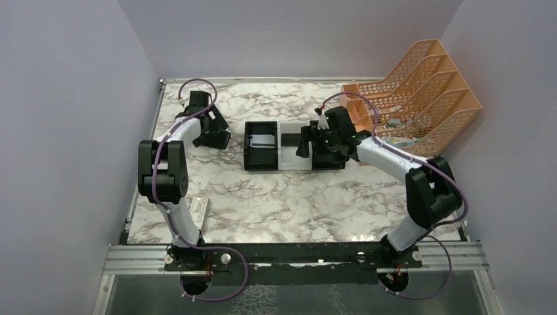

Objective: Take the credit cards out of the card holder

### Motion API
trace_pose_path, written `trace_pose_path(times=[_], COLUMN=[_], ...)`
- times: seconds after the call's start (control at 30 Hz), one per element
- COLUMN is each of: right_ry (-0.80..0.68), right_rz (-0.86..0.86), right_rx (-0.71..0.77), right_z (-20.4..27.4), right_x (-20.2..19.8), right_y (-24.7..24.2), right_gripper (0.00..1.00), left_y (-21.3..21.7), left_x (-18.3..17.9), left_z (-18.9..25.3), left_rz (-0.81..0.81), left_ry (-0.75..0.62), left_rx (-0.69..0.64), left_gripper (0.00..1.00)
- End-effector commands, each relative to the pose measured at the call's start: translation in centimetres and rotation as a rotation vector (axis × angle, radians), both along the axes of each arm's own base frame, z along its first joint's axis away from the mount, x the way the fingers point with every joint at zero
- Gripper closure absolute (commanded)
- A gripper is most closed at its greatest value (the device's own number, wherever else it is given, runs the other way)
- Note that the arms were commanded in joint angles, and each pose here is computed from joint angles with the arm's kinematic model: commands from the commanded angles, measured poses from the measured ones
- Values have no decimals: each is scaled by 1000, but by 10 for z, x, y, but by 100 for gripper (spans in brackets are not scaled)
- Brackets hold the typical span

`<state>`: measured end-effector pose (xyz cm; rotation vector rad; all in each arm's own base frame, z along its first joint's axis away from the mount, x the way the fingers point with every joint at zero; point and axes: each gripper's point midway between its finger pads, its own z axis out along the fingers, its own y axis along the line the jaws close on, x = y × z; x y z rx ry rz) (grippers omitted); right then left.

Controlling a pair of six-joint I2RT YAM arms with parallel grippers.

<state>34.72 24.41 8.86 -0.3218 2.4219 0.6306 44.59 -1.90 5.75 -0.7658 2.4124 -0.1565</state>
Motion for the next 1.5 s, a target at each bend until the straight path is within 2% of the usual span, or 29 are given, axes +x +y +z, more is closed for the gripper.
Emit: trace_pose_path(times=[0.0,0.1,0.2,0.4,0.47,0.73,0.83,0.97,1.17,1.33,1.47], right_ry=[-86,-99,-119,-156,-167,-183,-181,-177,-178,-172,-174], right_rz=[-9,-7,-17,-28,-30,-31,-30,-30,-20,-17,-8], right_rx=[16,20,16,-5,-9,-7,-10,-15,-5,-4,5], right_z=[41,51,59,71,75,83,82,81,83,83,84], right_x=[5,1,0,-5,-6,-11,-13,-16,-22,-26,-29], right_y=[-3,-6,-10,-19,-22,-25,-27,-29,-29,-30,-30], right_gripper=[1,1,1,1,1,1,1,1,1,1,1], left_y=[14,16,18,19,18,8,2,-14,-65,-64,-51], left_x=[7,27,35,22,13,-23,-40,-59,-99,-150,-169], left_z=[8,11,-4,-36,-40,-40,-33,-26,-26,-43,-31], left_rz=[137,137,108,18,-24,-209,-227,-281,-471,-449,-394], left_ry=[22,42,119,239,272,328,316,292,297,357,319], left_rx=[86,118,171,265,274,270,260,227,247,283,303], left_gripper=[1,1,1,1,2,22,30,36,43,47,47])
